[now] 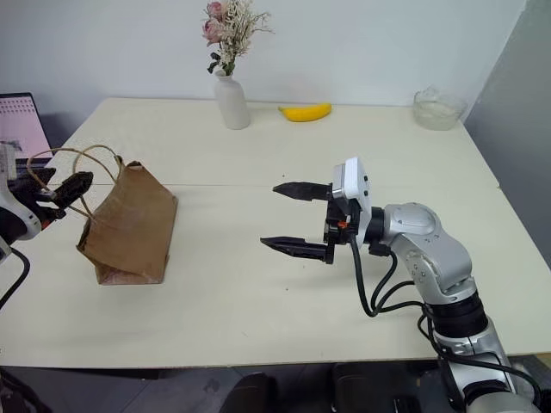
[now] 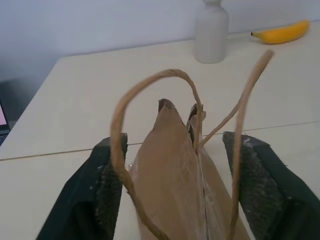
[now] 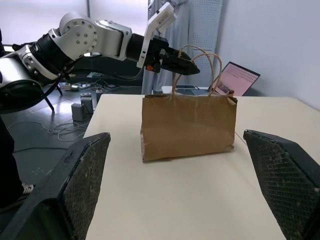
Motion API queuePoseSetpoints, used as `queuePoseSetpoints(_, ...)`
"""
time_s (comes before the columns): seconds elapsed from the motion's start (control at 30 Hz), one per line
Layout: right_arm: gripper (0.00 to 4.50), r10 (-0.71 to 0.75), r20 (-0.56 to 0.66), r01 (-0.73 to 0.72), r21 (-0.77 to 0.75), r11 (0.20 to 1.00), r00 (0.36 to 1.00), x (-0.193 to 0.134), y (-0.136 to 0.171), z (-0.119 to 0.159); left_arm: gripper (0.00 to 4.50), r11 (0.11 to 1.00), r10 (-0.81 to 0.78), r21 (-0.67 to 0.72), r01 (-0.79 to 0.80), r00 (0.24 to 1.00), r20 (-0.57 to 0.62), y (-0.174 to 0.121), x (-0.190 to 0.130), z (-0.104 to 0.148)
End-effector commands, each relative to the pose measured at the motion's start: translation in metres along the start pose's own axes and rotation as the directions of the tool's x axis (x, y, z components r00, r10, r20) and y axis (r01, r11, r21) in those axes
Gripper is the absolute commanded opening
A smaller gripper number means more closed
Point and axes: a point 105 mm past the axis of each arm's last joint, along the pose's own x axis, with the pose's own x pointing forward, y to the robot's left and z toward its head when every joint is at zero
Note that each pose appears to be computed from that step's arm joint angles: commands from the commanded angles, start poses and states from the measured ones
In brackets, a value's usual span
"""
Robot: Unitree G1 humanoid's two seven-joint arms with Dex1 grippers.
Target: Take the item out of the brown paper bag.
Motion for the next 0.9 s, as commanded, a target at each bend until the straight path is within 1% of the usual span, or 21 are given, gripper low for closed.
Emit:
queuePoseSetpoints(0.03,4.50,0.042,0.045,-0.040,-0.051,0.998,0.998,0.004,0.007,0.019,1.78,0.999,-0.021,0.044,0.019,0.999,0.049,0.001,0.001,0.020)
queuePoseSetpoints(0.2,4.50,0.044,0.049,-0.041,-0.052,0.998,0.998,0.005,0.008,0.021,0.20,0.997,-0.053,0.060,0.050,0.998,0.047,0.001,0.004,0.022)
queuePoseSetpoints(0.23,4.50,0.043,0.049,-0.040,-0.051,0.998,0.998,0.005,0.009,0.021,0.03,0.996,-0.064,0.066,0.061,0.997,0.047,0.000,0.005,0.023)
queuePoseSetpoints(0.4,4.50,0.035,0.044,-0.033,-0.048,0.998,0.998,0.004,0.009,0.020,0.03,0.986,-0.134,0.108,0.129,0.990,0.046,0.002,0.010,0.031)
queuePoseSetpoints(0.57,4.50,0.020,0.027,-0.018,-0.054,0.998,0.999,0.000,0.009,0.018,0.03,0.951,-0.266,0.184,0.249,0.961,0.075,-0.002,0.020,0.054)
queuePoseSetpoints(0.67,4.50,0.010,0.008,-0.010,-0.073,0.997,1.000,-0.004,0.011,0.016,0.03,0.896,-0.408,0.233,0.379,0.908,0.091,-0.018,0.028,0.070)
queuePoseSetpoints(0.8,4.50,-0.006,-0.007,0.006,-0.084,0.996,1.000,-0.008,0.016,0.013,0.03,0.820,-0.537,0.296,0.490,0.838,0.101,-0.038,0.038,0.089)
queuePoseSetpoints(0.9,4.50,-0.037,-0.014,0.036,-0.083,0.996,0.999,-0.013,0.020,0.012,0.03,0.746,-0.630,0.345,0.569,0.771,0.091,-0.059,0.047,0.100)
